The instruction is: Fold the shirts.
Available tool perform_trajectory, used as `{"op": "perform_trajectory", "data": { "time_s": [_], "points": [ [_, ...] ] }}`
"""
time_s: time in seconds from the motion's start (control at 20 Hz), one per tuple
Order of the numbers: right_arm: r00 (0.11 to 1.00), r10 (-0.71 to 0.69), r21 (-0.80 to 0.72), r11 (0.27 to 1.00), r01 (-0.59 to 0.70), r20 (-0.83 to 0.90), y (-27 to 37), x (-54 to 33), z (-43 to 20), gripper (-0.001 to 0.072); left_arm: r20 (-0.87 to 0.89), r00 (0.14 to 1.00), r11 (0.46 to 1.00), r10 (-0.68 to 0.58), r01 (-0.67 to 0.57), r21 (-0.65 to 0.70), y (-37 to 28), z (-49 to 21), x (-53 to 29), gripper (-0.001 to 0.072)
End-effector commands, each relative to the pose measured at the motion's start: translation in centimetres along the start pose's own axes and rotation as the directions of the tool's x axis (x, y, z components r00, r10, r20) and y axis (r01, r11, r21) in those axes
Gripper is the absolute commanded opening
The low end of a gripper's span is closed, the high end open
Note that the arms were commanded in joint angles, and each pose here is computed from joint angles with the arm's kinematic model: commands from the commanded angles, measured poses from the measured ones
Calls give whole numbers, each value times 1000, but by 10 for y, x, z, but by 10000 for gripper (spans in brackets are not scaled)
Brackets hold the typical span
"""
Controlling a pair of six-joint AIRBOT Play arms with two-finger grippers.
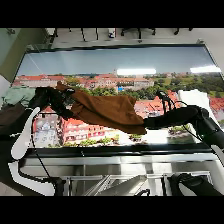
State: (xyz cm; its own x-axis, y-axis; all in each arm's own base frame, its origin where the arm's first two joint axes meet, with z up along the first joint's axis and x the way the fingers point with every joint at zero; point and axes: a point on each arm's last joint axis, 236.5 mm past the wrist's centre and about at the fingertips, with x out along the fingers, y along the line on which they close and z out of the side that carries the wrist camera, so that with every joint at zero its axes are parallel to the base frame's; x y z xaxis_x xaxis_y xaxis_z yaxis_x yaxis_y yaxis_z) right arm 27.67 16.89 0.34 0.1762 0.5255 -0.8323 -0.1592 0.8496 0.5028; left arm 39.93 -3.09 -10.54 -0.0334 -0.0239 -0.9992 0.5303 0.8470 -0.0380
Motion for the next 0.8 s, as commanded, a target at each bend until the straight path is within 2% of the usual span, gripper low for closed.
{"op": "perform_trajectory", "data": {
  "time_s": [0.0, 0.1, 0.2, 0.25, 0.3, 0.35, 0.4, 0.45, 0.5, 0.55, 0.65, 0.7, 0.75],
  "points": [
    [1000, 4, 1, 1000, -4, 1, 1, 0, 0, 16, -6, 1000, 1000, -8, 8, -5, 4, 6, -1, 21],
    [999, 24, 11, 1000, -24, 26, 6, -1, 6, 15, 30, 998, 998, -56, 56, -18, -9, 13, -17, 20],
    [991, 79, -2, 997, -79, 111, 24, -13, 27, 15, 170, 964, 976, -206, 216, -38, -46, 38, -62, 20],
    [975, 140, -42, 990, -134, 174, 43, -33, 44, 15, 285, 907, 945, -309, 327, -18, -71, 55, -106, 20],
    [935, 223, -110, 974, -199, 277, 71, -70, 71, 15, 436, 807, 905, -398, 424, 41, -95, 73, -172, 20],
    [873, 287, -193, 955, -226, 394, 98, -121, 97, 15, 594, 667, 869, -450, 479, 121, -114, 84, -254, 20],
    [789, 321, -281, 939, -196, 524, 123, -188, 121, 14, 732, 511, 854, -451, 487, 186, -125, 84, -339, 20],
    [692, 342, -360, 924, -126, 636, 146, -257, 135, 15, 849, 353, 875, -393, 428, 227, -131, 72, -425, 20],
    [573, 370, -433, 901, -29, 731, 174, -331, 136, 15, 947, 162, 920, -276, 329, 212, -137, 44, -519, 20],
    [463, 399, -479, 876, 62, 791, 201, -392, 126, 14, 982, -44, 957, -182, 220, 187, -150, 1, -602, 20],
    [262, 454, -514, 821, 248, 852, 249, -490, 87, 15, 906, -416, 994, -78, 35, 101, -195, -109, -720, 20],
    [188, 475, -511, 795, 326, 860, 268, -521, 65, 15, 846, -530, 999, -51, -18, 49, -215, -156, -749, 20],
    [139, 499, -512, 773, 373, 855, 283, -541, 46, 15, 796, -605, 999, -21, -52, -14, -228, -193, -764, 20]
  ]
}}
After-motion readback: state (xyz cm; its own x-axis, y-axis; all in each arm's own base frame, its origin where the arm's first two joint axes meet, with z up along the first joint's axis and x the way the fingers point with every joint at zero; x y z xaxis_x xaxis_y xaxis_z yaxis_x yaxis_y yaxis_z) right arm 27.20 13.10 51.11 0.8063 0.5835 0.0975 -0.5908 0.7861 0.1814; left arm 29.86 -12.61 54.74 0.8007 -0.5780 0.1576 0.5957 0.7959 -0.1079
